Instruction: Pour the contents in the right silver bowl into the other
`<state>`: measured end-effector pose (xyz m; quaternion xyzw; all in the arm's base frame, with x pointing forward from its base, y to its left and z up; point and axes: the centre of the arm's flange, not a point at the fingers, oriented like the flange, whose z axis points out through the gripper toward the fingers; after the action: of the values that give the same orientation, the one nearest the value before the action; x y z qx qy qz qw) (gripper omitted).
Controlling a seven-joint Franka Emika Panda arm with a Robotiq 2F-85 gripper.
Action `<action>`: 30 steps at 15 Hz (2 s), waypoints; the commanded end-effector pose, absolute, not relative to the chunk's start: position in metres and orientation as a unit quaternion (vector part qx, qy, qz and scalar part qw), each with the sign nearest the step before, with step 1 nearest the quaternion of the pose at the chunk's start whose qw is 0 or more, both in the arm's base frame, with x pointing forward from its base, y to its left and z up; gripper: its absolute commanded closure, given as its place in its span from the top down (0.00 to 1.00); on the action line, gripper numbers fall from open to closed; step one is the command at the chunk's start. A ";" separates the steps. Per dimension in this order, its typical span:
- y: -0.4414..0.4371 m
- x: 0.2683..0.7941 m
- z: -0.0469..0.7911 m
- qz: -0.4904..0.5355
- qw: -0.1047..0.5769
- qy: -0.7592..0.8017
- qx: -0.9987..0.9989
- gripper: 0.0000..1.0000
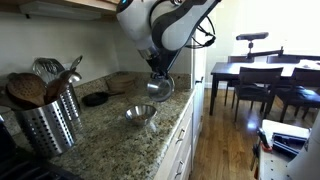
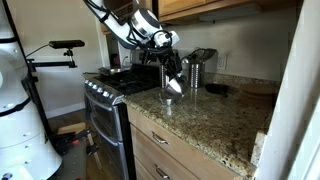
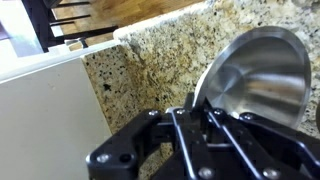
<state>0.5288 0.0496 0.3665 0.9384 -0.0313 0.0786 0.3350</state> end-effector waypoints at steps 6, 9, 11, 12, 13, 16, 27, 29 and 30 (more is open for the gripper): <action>0.010 0.496 0.372 0.107 0.288 -0.082 0.948 0.07; 0.000 0.493 0.369 0.109 0.278 -0.093 0.950 0.07; -0.006 0.491 0.368 0.111 0.268 -0.099 0.952 0.07; -0.008 0.491 0.367 0.112 0.263 -0.101 0.953 0.07; -0.010 0.491 0.368 0.112 0.259 -0.101 0.954 0.07; -0.014 0.490 0.376 0.112 0.250 -0.100 0.957 0.07; -0.034 0.493 0.387 0.103 0.152 -0.037 0.982 0.07; -0.038 0.495 0.386 0.098 0.139 -0.023 0.985 0.07; -0.041 0.495 0.385 0.096 0.131 -0.017 0.986 0.07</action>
<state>0.5062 -0.0284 0.3797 0.9827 -0.0380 0.0907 0.1572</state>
